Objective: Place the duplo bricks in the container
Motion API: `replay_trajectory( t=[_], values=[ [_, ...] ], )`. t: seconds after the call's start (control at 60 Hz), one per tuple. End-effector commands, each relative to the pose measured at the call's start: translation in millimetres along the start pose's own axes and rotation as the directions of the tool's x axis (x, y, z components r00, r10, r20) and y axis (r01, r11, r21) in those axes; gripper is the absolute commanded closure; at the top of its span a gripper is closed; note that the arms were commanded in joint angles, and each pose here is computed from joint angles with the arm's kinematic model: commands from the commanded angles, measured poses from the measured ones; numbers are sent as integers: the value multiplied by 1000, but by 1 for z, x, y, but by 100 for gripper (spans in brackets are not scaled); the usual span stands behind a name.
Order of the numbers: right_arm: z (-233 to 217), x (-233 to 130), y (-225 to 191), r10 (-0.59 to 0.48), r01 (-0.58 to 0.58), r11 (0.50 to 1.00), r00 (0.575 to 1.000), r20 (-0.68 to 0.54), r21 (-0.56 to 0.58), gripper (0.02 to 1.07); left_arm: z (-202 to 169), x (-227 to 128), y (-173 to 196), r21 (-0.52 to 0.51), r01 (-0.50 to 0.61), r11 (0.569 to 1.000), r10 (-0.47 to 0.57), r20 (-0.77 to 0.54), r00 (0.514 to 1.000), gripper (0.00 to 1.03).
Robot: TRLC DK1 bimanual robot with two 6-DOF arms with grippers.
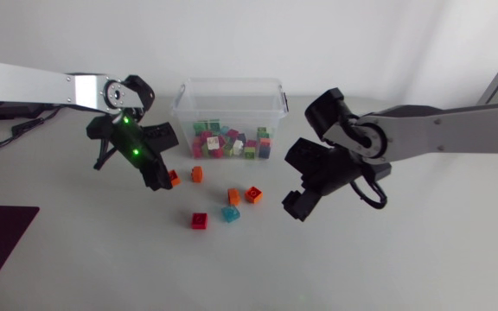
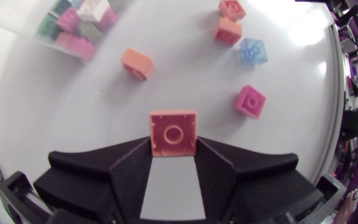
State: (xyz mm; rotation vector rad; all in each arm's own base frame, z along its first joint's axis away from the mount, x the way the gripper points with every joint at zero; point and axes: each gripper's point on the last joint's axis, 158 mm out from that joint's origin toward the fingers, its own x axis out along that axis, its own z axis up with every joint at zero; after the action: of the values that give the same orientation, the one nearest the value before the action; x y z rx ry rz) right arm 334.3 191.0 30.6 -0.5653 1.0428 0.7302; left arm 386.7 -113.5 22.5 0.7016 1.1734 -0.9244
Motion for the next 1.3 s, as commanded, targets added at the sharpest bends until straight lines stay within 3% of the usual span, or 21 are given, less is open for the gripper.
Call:
replay_trajectory(
  t=[0.0, 0.333, 0.7, 0.883, 1.117, 1.217, 1.283],
  values=[
    [13, 12, 1, 15, -15, 1000, 1000, -7, 24, 12, 33, -39, 4, -8, -52, 999, 53, 98, 994, 64],
    [34, 59, 22, 70, -69, 998, 994, -78, 14, 15, 92, -108, 5, -66, -41, 997, 59, 314, 948, 64],
    [51, 86, 19, 77, -71, 996, 989, -123, 59, 18, 140, -142, 55, -222, -31, 975, 140, 496, 857, 63],
    [55, 98, 18, 83, -76, 996, 987, -138, 55, 33, 157, -150, 83, -287, -30, 957, 196, 572, 797, 62],
    [60, 103, 18, 85, -78, 996, 984, -156, 51, 41, 166, -130, 98, -307, -10, 952, 193, 574, 796, 62],
    [59, 106, 19, 86, -79, 996, 983, -163, 50, 65, 167, -117, 98, -305, 2, 953, 179, 566, 805, 62],
    [57, 106, 21, 89, -82, 995, 982, -168, 48, 68, 167, -108, 100, -304, 7, 953, 173, 561, 809, 62]
  ],
)
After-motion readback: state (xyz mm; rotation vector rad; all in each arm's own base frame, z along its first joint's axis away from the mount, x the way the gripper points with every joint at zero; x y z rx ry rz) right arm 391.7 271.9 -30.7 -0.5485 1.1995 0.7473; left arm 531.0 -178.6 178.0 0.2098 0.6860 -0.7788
